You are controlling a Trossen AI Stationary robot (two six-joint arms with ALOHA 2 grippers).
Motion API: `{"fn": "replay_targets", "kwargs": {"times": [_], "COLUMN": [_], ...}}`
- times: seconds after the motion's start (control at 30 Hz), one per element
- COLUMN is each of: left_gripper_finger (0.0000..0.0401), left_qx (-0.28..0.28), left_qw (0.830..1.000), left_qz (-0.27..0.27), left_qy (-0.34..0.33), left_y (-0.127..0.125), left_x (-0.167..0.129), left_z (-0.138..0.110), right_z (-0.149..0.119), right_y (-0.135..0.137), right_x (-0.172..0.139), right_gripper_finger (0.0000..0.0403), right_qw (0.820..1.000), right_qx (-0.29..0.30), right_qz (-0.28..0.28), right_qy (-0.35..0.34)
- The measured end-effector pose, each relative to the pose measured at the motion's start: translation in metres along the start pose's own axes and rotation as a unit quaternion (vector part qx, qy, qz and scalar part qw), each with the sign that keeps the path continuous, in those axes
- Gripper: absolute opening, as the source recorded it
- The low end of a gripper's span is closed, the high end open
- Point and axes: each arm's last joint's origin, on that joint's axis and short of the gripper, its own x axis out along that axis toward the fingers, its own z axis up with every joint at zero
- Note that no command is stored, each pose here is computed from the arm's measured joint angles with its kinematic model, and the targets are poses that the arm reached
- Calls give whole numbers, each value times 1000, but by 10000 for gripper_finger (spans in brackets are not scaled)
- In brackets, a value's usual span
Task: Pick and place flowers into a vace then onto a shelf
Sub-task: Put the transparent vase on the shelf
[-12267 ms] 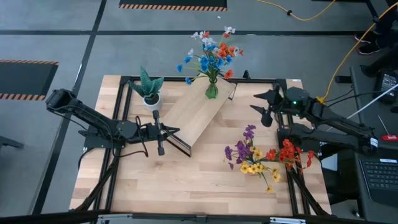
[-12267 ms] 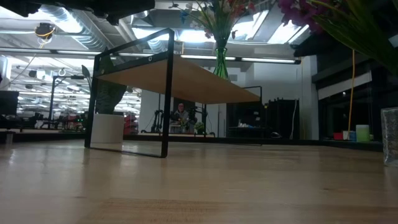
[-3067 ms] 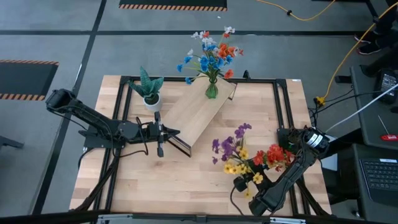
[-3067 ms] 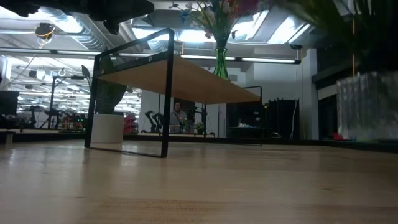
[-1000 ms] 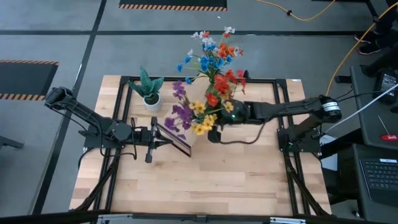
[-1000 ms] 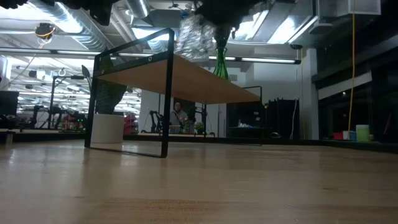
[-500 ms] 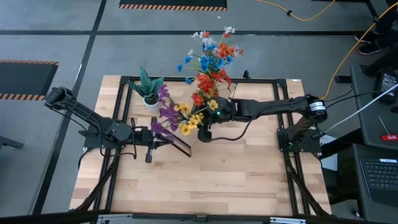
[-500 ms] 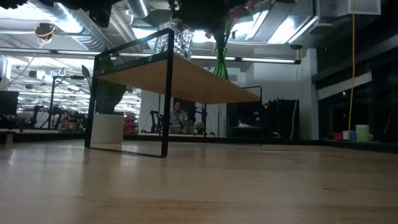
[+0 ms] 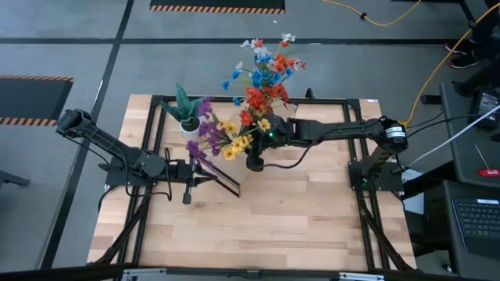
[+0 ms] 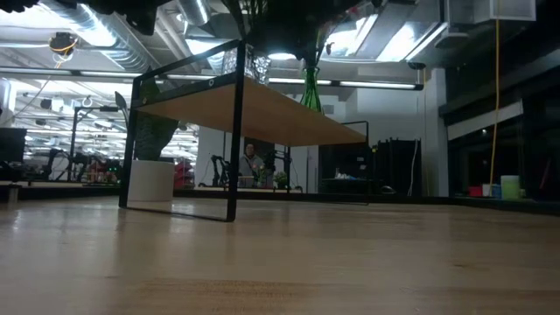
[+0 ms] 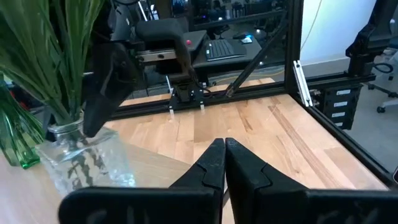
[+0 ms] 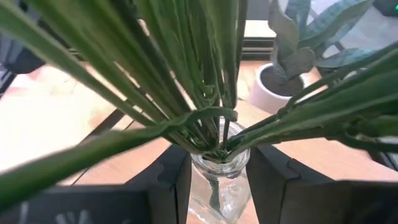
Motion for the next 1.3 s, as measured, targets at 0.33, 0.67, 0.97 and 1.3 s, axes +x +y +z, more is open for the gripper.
{"fn": "replay_targets", "kwargs": {"times": [0.33,0.67,0.97,1.3], "left_gripper_finger": [4,2,7,8], "left_qx": [22,22,22,23], "left_qw": [1000,1000,1000,1000], "left_qz": [0,0,0,1], "left_qy": [0,0,0,0], "left_y": [0,0,0,0], "left_x": [0,0,0,0], "left_z": [0,0,0,0], "right_z": [-1,-5,-5,-4], "right_y": [1,2,3,3], "right_x": [3,9,9,10], "right_gripper_finger": [116,117,134,137], "right_qw": [1000,1000,999,999], "right_qx": [-3,-3,0,-3], "right_qz": [12,14,33,33], "right_qy": [2,7,9,0]}}
